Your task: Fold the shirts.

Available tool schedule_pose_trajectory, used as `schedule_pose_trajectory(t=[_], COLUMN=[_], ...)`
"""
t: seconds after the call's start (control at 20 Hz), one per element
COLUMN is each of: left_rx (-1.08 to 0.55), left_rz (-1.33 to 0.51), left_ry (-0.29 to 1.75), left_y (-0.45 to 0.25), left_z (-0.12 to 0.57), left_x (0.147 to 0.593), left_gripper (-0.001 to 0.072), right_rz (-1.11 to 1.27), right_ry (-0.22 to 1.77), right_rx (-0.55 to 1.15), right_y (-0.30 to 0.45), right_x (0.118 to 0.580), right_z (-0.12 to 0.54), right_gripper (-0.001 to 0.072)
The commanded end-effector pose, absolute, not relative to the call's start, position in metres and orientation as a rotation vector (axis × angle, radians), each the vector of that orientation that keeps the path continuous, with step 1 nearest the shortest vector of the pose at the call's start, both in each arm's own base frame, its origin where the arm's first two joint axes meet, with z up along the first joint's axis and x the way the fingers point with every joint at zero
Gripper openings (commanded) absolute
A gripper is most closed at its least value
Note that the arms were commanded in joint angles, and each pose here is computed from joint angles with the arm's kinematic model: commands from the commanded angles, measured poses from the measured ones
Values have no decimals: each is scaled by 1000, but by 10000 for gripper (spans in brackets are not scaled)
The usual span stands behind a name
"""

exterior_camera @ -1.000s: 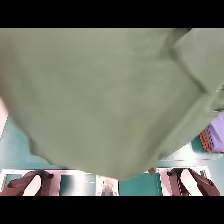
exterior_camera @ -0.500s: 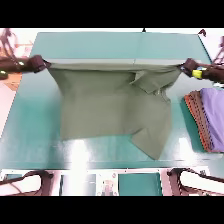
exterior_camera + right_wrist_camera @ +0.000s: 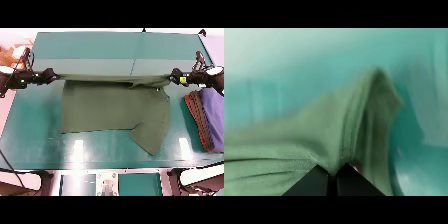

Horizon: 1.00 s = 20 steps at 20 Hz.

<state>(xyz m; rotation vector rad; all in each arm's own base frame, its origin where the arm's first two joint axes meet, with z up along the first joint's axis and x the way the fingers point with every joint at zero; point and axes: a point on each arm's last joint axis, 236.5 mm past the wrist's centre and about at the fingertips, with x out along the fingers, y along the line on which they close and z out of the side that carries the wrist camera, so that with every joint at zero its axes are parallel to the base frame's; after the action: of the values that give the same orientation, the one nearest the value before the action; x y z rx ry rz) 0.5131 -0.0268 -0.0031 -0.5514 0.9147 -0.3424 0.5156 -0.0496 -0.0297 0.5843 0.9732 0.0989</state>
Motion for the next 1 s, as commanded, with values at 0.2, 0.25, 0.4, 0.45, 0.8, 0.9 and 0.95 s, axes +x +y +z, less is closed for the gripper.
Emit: schedule_pose_trajectory(t=[0.2, 0.25, 0.4, 0.45, 0.8, 0.9, 0.95], left_rx=[-458, -433, -415, -408, -363, -416, -446], left_rz=[-270, -275, -277, -270, -196, -205, -216], left_ry=[1197, 1201, 1256, 1297, 1455, 1411, 1394], left_y=[-37, -43, -60, -62, -47, -55, -61], left_z=[-50, -51, -63, -70, -87, -82, -79], left_x=[467, 467, 460, 453, 420, 431, 435], left_gripper=[26, 26, 26, 26, 26, 26, 102], right_rz=[107, 106, 106, 106, 115, 142, 147], right_ry=[1215, 1221, 1222, 1223, 1219, 1221, 1232], right_rx=[524, 527, 529, 529, 550, 587, 603], right_y=[-48, -48, -47, -47, -43, -35, -33], right_x=[458, 456, 455, 455, 456, 457, 457], right_z=[-84, -86, -87, -87, -84, -77, -71], right_gripper=[17, 17, 17, 17, 19, 153, 174])
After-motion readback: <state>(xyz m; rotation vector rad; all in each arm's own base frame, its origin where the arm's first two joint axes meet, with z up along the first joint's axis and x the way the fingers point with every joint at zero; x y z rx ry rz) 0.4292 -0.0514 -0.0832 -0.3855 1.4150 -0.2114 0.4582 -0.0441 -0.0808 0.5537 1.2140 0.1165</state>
